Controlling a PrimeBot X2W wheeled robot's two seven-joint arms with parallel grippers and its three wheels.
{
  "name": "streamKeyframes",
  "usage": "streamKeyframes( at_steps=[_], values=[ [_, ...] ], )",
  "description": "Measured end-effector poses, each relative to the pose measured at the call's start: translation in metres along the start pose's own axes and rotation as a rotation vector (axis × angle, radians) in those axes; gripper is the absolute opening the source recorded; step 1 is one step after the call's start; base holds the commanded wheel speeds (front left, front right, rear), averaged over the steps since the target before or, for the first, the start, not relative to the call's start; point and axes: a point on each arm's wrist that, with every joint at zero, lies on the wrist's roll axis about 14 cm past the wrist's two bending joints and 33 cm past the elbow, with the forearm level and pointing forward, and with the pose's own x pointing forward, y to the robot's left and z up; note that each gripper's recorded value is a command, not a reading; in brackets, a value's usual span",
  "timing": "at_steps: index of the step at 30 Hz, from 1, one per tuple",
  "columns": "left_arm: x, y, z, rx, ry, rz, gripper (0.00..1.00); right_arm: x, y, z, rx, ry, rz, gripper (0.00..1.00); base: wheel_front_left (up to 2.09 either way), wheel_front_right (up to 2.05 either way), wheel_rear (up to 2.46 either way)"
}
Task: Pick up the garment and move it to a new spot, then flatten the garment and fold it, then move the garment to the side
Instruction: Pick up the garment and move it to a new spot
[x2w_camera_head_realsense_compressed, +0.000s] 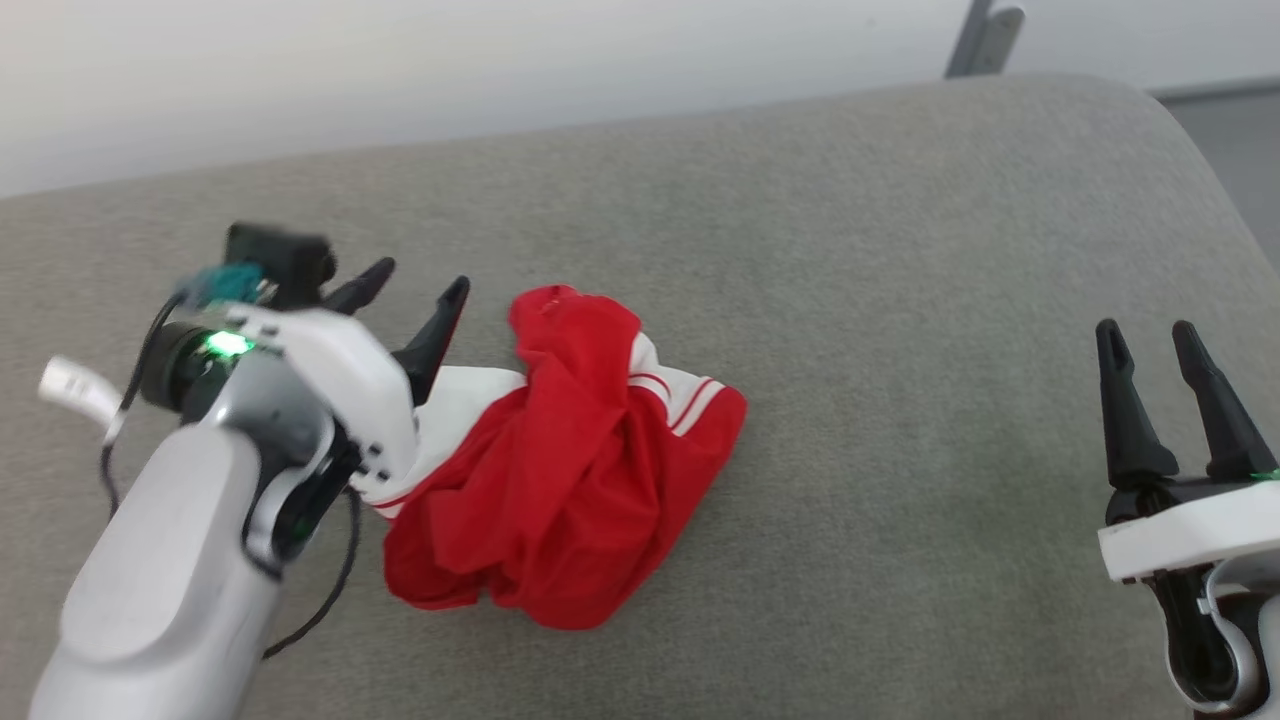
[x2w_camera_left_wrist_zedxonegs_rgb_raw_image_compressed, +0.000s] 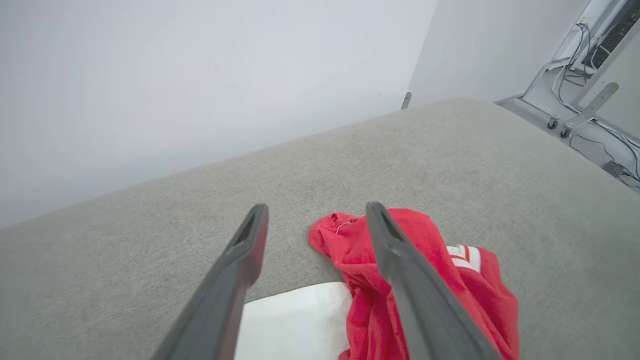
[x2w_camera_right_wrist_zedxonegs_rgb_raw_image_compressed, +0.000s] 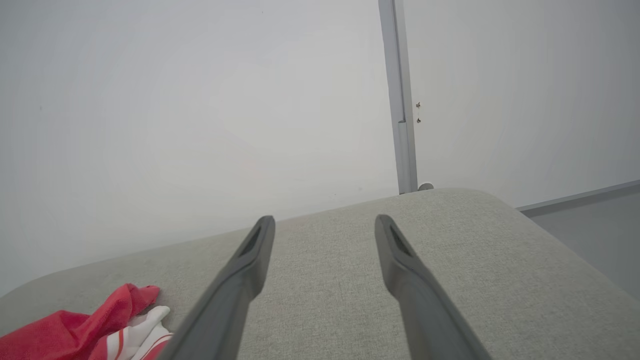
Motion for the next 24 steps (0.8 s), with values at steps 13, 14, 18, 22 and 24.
streamKeyframes(
  at_steps=[13, 14, 18, 22, 24],
  values=[
    [-0.109, 0.057, 0.017, 0.004, -0.413, 0.27, 1.0, 0.002, 0.024, -0.002, -0.056, 0.016, 0.089, 1.0, 0.0, 0.0, 0.0],
    [-0.114, 0.058, 0.013, 0.004, -0.42, 0.286, 1.0, 0.002, 0.025, -0.003, -0.058, 0.019, 0.093, 1.0, 0.0, 0.0, 0.0],
    [-0.135, 0.064, -0.005, -0.014, -0.442, 0.338, 1.0, 0.002, 0.029, -0.005, -0.065, 0.021, 0.106, 1.0, 0.0, 0.0, 0.0],
    [-0.152, 0.069, -0.026, -0.049, -0.43, 0.392, 1.0, 0.001, 0.031, -0.009, -0.072, 0.034, 0.117, 1.0, 0.0, 0.0, 0.0],
    [-0.159, 0.07, -0.033, -0.068, -0.429, 0.419, 1.0, 0.001, 0.033, -0.01, -0.074, 0.032, 0.125, 1.0, 0.0, 0.0, 0.0]
  ],
)
